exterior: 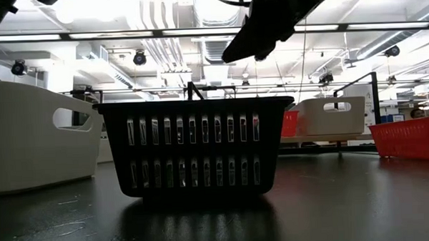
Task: Stack baskets on shelf by color
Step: Stack the black bin into the top of the black bins on the shelf
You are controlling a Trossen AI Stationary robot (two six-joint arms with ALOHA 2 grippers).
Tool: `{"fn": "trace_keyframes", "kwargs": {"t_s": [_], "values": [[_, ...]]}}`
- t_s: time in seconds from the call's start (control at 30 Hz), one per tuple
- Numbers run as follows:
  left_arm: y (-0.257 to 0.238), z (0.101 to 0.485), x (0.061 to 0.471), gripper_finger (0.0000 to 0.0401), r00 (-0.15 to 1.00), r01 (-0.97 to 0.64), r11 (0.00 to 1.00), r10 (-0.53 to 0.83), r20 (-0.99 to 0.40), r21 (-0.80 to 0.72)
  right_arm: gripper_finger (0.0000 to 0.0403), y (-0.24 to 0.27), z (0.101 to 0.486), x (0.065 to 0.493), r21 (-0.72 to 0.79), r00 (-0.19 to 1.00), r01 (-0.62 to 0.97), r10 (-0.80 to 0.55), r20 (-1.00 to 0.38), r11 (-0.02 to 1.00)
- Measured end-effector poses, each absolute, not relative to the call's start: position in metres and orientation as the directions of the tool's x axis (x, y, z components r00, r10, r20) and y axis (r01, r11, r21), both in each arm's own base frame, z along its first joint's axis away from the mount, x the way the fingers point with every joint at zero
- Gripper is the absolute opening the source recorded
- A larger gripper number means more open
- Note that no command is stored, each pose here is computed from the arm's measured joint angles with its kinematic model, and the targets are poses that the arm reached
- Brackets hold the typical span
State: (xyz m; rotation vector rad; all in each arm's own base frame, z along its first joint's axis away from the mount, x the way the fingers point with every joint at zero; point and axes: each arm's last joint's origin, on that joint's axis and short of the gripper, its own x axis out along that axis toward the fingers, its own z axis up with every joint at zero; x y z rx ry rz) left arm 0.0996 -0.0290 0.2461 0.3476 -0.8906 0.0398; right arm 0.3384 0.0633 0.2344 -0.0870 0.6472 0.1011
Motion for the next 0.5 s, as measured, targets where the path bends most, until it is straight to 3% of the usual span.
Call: {"fn": "trace_keyframes", "kwargs": {"t_s": [0.5], "values": [[-0.029, 0.246, 0.099, 0.0, 0.631, -0.177, 0.944, -0.109, 0.768, 0.279, 0.0056, 0.079, 0.233, 0.35, -0.081, 0.857, -0.173, 0.11, -0.504, 0.982]]}}
